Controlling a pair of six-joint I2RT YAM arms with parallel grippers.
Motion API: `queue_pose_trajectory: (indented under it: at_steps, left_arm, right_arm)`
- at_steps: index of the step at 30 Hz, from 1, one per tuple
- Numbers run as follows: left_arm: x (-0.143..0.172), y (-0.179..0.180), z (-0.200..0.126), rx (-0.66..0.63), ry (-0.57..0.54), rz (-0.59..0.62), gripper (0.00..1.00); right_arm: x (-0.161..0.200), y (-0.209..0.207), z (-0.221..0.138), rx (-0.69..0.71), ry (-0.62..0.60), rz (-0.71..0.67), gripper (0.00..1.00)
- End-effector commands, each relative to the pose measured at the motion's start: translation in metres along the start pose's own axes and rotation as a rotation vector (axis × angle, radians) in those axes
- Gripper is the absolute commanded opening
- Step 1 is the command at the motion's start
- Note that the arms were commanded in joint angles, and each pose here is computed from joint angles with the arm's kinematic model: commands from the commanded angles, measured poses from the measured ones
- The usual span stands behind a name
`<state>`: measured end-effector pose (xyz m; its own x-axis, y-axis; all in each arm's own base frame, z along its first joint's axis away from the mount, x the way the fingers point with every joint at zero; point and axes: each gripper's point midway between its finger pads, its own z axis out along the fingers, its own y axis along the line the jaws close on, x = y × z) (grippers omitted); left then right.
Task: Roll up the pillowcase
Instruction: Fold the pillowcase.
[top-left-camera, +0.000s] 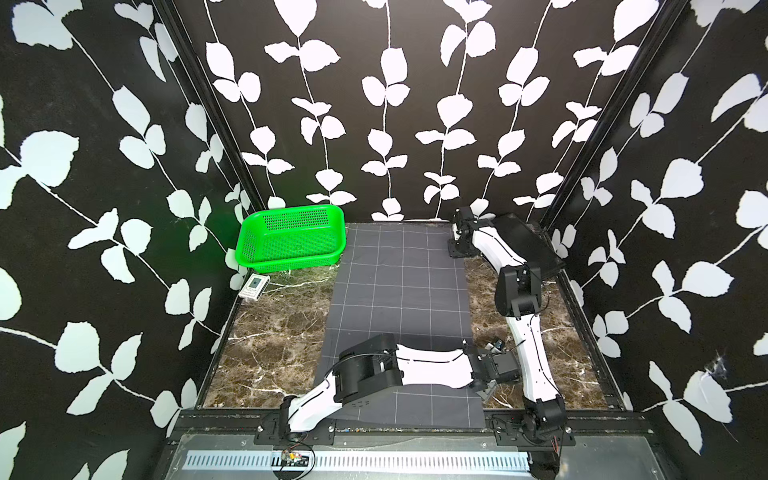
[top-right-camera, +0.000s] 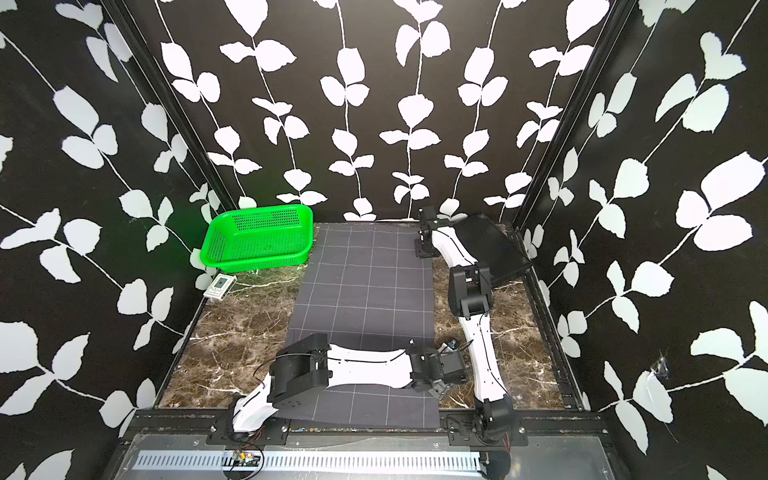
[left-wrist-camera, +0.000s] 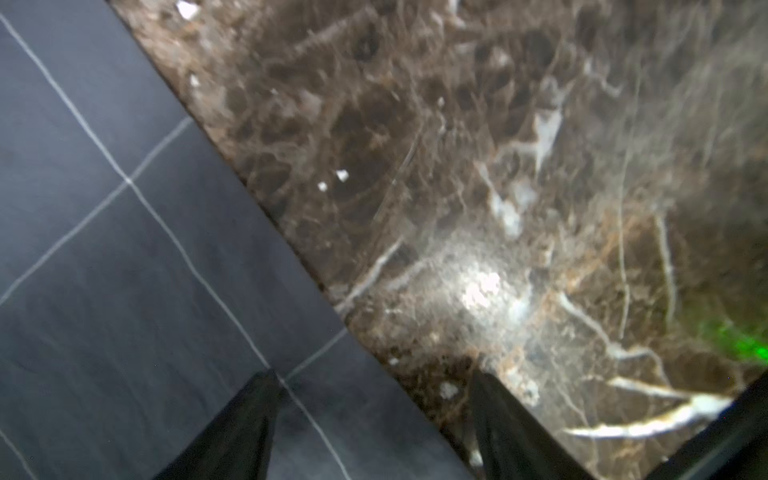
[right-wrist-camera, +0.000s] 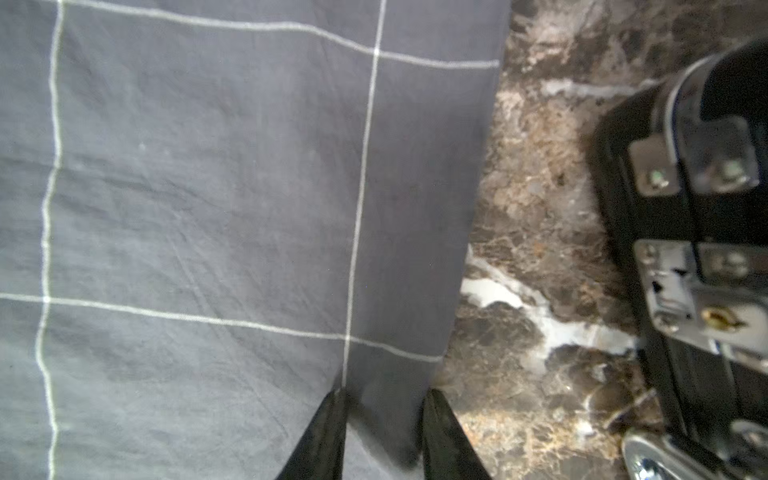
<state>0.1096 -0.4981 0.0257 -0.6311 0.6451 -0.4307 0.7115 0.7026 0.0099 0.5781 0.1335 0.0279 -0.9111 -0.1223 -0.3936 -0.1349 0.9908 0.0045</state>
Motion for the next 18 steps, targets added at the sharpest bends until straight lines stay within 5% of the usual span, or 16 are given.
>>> queue_pose_trajectory:
  at_steps: [1, 14, 18]
  left_arm:
    - [0.017, 0.009, 0.004, -0.048, 0.074, -0.005, 0.63]
    - [0.025, 0.017, -0.004, -0.09, 0.137, 0.05, 0.29]
    - [0.023, 0.015, -0.008, -0.08, 0.134, 0.061, 0.06]
  right_arm:
    - [0.03, -0.002, 0.017, 0.008, 0.092, 0.002, 0.3]
    - [0.017, -0.001, 0.011, -0.017, 0.024, 0.035, 0.03]
    - [0.012, -0.001, 0.007, -0.023, 0.005, 0.037, 0.0]
